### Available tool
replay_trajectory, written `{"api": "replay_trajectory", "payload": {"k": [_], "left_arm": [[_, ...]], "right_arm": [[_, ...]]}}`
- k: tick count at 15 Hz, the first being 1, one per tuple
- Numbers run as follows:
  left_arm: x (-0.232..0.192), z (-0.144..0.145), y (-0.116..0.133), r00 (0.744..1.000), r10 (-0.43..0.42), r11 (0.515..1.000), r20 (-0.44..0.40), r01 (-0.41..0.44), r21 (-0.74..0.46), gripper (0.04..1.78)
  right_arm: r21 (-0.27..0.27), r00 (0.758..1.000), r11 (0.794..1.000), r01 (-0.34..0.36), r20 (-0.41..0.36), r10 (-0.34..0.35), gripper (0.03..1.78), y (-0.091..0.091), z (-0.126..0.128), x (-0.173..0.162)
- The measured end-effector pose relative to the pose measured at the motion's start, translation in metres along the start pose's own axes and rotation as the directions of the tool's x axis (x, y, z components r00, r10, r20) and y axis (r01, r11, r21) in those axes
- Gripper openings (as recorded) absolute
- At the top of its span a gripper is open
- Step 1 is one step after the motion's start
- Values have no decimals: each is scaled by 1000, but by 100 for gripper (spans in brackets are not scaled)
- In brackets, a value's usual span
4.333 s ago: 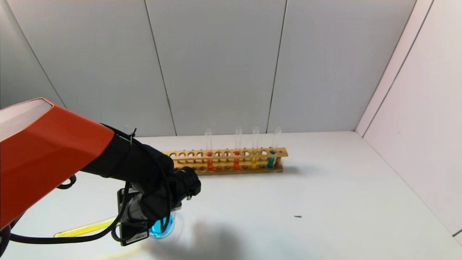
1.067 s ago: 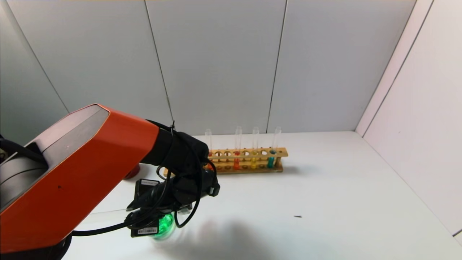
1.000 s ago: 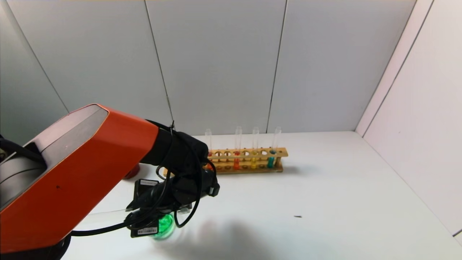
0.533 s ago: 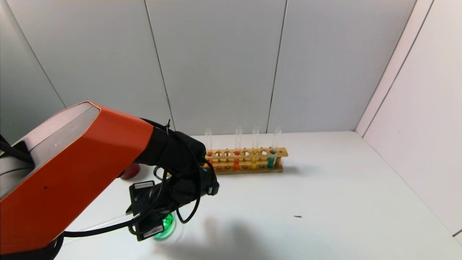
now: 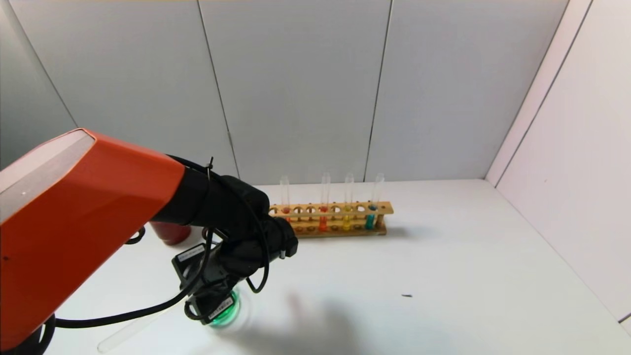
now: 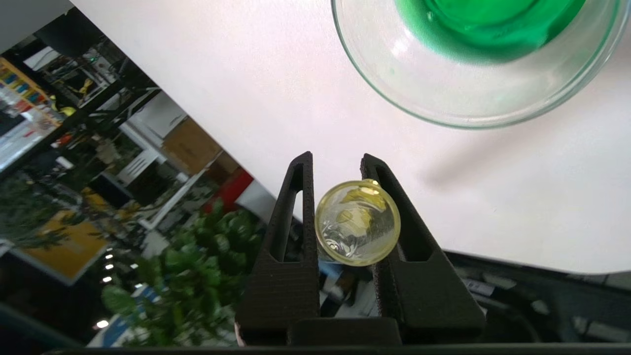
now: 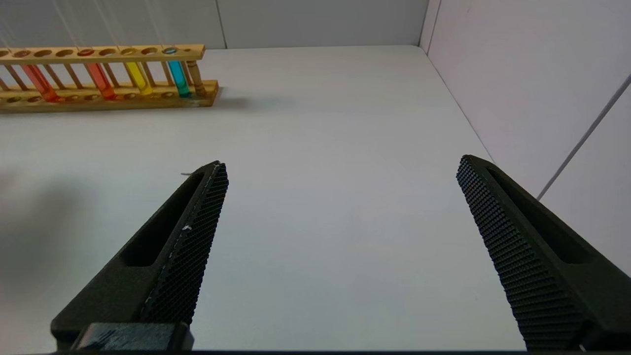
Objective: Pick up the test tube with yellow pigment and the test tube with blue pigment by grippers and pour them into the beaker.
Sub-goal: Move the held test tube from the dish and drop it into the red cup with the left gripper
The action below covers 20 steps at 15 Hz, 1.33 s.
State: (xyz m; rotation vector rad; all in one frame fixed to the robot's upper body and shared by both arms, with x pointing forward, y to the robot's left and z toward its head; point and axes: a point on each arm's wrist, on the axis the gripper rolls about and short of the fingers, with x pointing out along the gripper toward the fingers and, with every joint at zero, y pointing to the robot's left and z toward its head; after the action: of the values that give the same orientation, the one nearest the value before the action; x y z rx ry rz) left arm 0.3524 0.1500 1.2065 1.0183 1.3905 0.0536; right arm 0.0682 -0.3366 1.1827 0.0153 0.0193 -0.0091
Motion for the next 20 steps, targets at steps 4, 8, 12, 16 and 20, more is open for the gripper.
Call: {"api": "replay_trajectory", "payload": {"k": [4,8,12,16,20], "left_arm": [[-14,-4,11,983,-6,975,182,46,-216,34],[-32,-19,30,967,7,925,253,90,-369,34],[-39,-32,72,942,45,844,333,142,-517,34],[-45,-42,117,901,126,757,414,182,-627,34],[-46,-41,152,847,224,672,483,225,-706,34]], "right_arm": [[0,1000,1000,0,0,0,170,0,0,0],[0,1000,1000,0,0,0,170,0,0,0],[0,1000,1000,0,0,0,170,0,0,0],[0,1000,1000,0,0,0,170,0,0,0],[0,1000,1000,0,0,0,170,0,0,0]]}}
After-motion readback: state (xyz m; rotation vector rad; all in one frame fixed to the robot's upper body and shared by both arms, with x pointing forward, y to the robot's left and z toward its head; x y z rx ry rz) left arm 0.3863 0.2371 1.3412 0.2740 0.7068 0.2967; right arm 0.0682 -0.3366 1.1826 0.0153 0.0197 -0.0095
